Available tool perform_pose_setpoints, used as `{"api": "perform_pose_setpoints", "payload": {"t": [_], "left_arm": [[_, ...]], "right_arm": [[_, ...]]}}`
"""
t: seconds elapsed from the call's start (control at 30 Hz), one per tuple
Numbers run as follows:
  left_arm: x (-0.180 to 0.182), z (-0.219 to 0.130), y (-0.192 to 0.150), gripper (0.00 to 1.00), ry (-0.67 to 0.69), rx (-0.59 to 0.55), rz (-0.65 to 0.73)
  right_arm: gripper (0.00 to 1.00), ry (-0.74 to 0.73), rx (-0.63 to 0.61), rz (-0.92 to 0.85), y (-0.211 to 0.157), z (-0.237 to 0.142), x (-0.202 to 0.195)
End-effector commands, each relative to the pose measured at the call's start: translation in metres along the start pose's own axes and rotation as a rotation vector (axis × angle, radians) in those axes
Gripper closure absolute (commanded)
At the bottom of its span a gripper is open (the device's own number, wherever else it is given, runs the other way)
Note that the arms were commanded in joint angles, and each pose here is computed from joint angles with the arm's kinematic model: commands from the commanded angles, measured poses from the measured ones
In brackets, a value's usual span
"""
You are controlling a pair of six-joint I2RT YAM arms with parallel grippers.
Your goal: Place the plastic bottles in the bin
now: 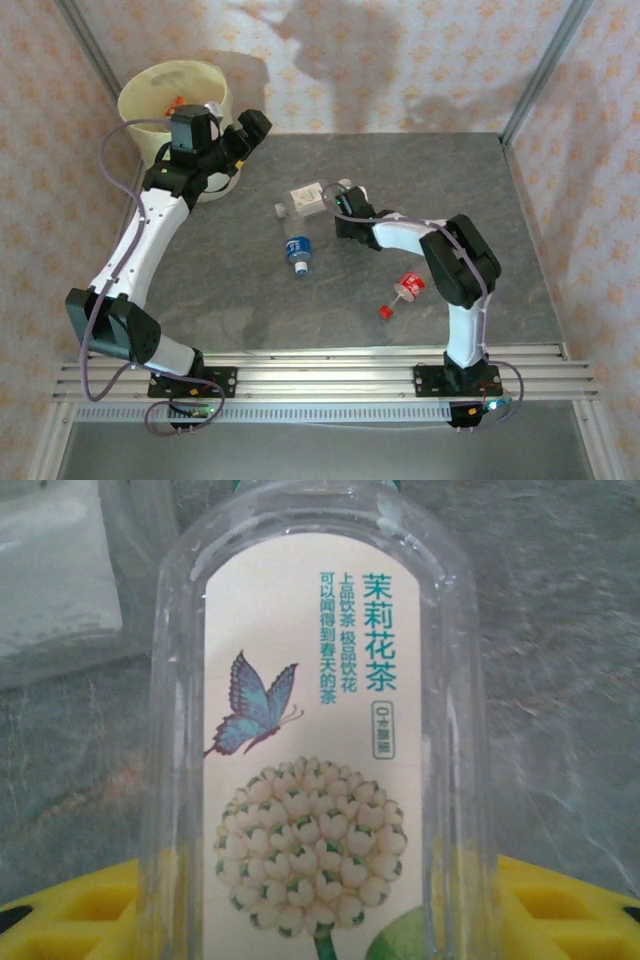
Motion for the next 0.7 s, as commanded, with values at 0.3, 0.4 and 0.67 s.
{"api": "perform_pose_setpoints", "payload": {"t": [0.3,0.4,0.67], "left_arm": [[0.013,0.028,-0.059,0.00,0.012,0.167,0.053],[0.010,0.046,-0.076,0.00,-0.080,0.222,0.019],[0.004,0.067,-0.133,0.00,-0.052,0.319,0.146]], "right_arm": [[0.48,0.183,-0.226,0.027,0.011,-0.092,-0.011],[0.48,0.264,-0.267,0.029,0.009,-0.113,-0.009],[0.48,0.584,-0.389,-0.087,0.010,-0.168,0.018]]}}
Point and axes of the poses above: each hand's point on the last joint's axis, 136 mm out from that joint toward the fingers, its own z axis out along the fingers, its own x axis along the line the jaws close on, y = z × x, the point moved 6 cm from there along -z, back along the fingers, and after that the axes turned 4 degrees about -z, right-handed, at the moved point
